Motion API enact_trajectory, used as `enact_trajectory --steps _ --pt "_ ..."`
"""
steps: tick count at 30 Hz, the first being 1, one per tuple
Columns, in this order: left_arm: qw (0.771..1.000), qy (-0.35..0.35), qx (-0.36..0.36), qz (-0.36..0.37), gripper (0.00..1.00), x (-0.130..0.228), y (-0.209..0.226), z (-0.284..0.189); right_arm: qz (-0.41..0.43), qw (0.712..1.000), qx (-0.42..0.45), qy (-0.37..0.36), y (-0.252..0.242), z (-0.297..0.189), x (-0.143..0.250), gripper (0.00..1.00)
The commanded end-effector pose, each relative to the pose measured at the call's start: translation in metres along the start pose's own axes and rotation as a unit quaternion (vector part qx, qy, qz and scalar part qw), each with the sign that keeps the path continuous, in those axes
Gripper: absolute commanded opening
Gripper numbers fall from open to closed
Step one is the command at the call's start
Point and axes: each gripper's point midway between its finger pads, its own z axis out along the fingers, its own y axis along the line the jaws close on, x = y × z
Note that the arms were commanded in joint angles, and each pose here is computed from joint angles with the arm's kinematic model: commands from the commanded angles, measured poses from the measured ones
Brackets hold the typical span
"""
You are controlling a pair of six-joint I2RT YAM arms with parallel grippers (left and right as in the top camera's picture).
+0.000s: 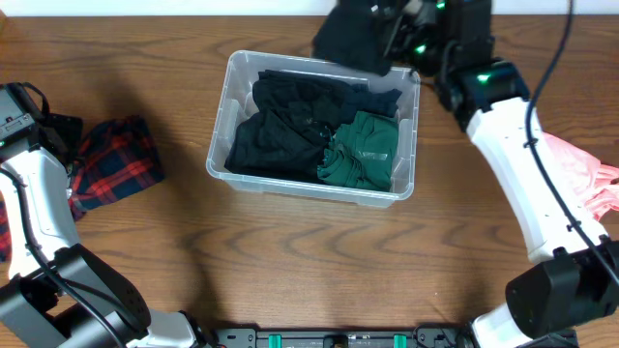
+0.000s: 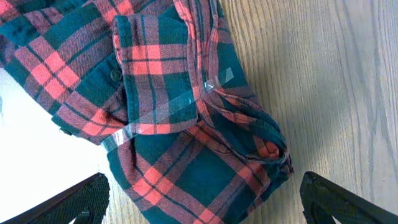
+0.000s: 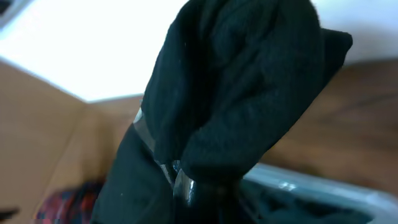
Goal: Pack container
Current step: 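Carry the black cloth with the right gripper into the container's right side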
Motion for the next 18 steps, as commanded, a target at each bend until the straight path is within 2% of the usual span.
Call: enact_trajectory --steps 1,12,18 --pt "1.000 -0.004 -0.009 -0.002 0.98 -0.002 0.004 0.003 -0.027 0.999 -0.021 0.020 0.020 0.000 0.012 0.01" --pt "1.000 -0.004 -0.009 -0.002 0.98 -0.002 0.004 0.003 -0.059 0.994 0.011 0.091 0.000 0.020 0.061 0.01" --pt "1.000 -0.004 -0.009 -0.002 0.98 -0.002 0.004 0.003 -0.056 0.990 0.068 0.113 -0.026 0.020 0.077 0.01"
